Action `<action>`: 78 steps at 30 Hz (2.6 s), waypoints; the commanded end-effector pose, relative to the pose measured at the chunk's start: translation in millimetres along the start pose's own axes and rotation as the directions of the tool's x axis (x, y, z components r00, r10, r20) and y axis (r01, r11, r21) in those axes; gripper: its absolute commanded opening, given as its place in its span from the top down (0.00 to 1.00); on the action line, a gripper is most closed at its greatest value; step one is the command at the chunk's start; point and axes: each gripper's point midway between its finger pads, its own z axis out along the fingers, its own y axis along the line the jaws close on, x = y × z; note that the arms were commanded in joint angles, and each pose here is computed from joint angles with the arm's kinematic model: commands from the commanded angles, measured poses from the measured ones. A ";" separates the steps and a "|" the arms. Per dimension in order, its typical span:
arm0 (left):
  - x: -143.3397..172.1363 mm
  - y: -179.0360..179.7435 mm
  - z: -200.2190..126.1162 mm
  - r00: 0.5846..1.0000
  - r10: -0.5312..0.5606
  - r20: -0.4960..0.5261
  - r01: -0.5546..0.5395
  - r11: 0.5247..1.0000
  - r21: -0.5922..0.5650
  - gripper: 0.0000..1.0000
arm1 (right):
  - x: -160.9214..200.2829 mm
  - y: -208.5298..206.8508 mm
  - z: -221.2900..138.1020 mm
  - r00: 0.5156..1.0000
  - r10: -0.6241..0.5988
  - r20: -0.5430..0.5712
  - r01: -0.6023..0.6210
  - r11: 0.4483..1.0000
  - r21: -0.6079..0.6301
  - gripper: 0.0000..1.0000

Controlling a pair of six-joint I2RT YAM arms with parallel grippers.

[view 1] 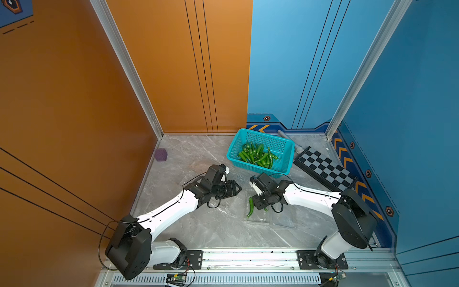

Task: Take small green peppers out of containers
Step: Pick up the green pepper from the packing box, then place the green pepper in the basket.

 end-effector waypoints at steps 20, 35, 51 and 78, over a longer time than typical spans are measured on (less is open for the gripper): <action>1.6 13.0 -8.4 1.000 0.005 0.024 -0.005 1.000 -0.029 0.49 | 0.7 -13.6 5.8 0.991 -0.098 -0.091 0.108 0.989 0.102 0.57; -0.4 14.3 -14.9 0.999 -0.001 0.043 0.002 1.000 -0.027 0.48 | 1.8 -11.5 25.3 0.988 -0.097 -0.124 0.108 0.990 0.086 0.74; -9.9 17.5 -20.8 0.996 0.003 0.084 0.001 0.999 -0.051 0.47 | -22.1 -4.0 -42.5 0.997 -0.060 0.042 0.059 0.998 0.023 0.90; -72.5 -29.3 -42.3 0.939 0.185 0.289 -0.185 0.982 -0.030 0.16 | -203.3 -133.9 -169.0 0.790 0.316 0.525 -0.244 0.948 -0.204 0.88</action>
